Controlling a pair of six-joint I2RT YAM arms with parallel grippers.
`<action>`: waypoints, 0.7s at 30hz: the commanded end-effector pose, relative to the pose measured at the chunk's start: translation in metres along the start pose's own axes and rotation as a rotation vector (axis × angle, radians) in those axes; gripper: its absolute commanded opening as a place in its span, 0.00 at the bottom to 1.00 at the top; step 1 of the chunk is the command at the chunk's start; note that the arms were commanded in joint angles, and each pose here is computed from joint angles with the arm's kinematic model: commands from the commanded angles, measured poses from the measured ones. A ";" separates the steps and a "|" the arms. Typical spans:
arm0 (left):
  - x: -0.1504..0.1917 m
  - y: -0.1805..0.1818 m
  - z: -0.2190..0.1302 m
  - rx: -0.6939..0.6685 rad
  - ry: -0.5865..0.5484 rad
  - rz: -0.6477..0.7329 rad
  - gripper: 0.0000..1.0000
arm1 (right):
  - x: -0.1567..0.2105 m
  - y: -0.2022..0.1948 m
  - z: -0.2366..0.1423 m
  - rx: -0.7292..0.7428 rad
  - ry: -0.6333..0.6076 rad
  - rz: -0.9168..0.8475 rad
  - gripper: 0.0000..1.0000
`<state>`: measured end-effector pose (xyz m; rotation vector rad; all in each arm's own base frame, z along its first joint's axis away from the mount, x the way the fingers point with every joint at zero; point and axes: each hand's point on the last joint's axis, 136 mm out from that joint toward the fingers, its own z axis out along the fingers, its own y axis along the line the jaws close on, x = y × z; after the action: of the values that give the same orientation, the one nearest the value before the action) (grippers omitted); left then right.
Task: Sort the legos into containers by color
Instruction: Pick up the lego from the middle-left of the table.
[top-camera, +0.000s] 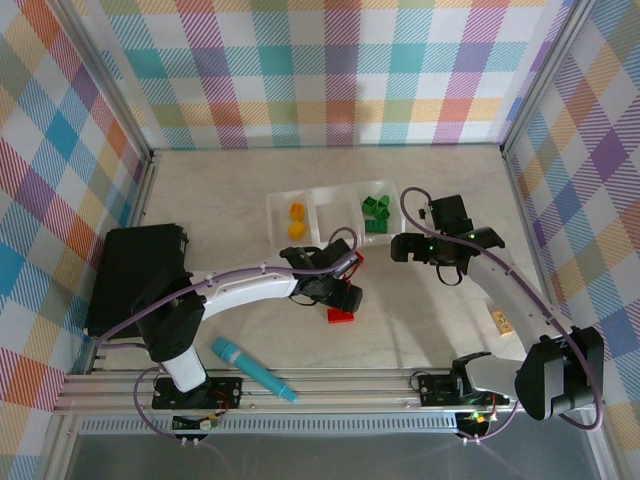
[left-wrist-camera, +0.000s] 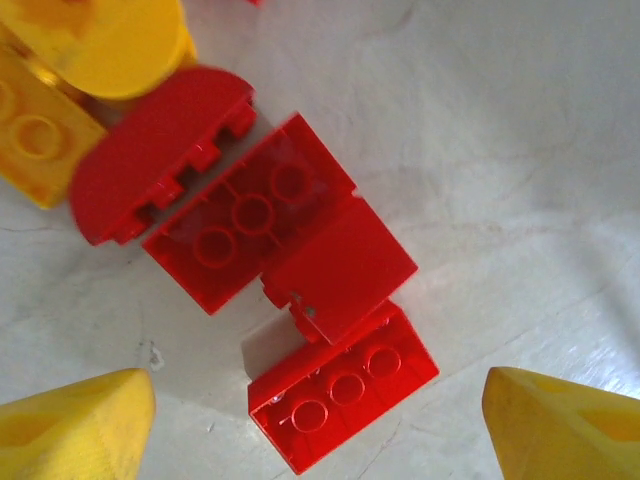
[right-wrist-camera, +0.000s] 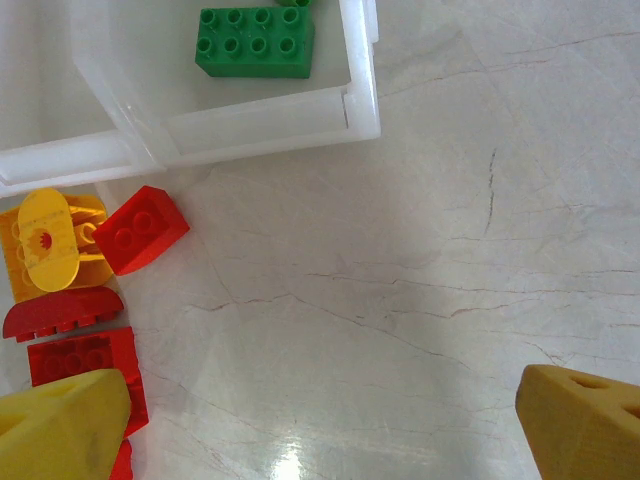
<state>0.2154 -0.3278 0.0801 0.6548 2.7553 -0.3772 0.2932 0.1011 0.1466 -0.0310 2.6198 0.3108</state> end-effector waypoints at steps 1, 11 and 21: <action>0.008 -0.012 -0.006 0.008 0.060 0.215 0.86 | -0.003 -0.001 -0.004 0.003 -0.013 0.015 0.99; 0.032 -0.017 0.001 0.043 0.190 0.482 0.81 | -0.001 -0.004 -0.006 0.016 -0.016 0.017 0.99; 0.037 -0.004 0.019 -0.026 0.243 0.529 0.72 | -0.002 -0.003 -0.004 0.015 -0.009 0.016 0.99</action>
<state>0.1859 -0.3230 0.0486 1.3949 2.6708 -0.1821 0.2935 0.0998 0.1467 -0.0282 2.6184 0.3011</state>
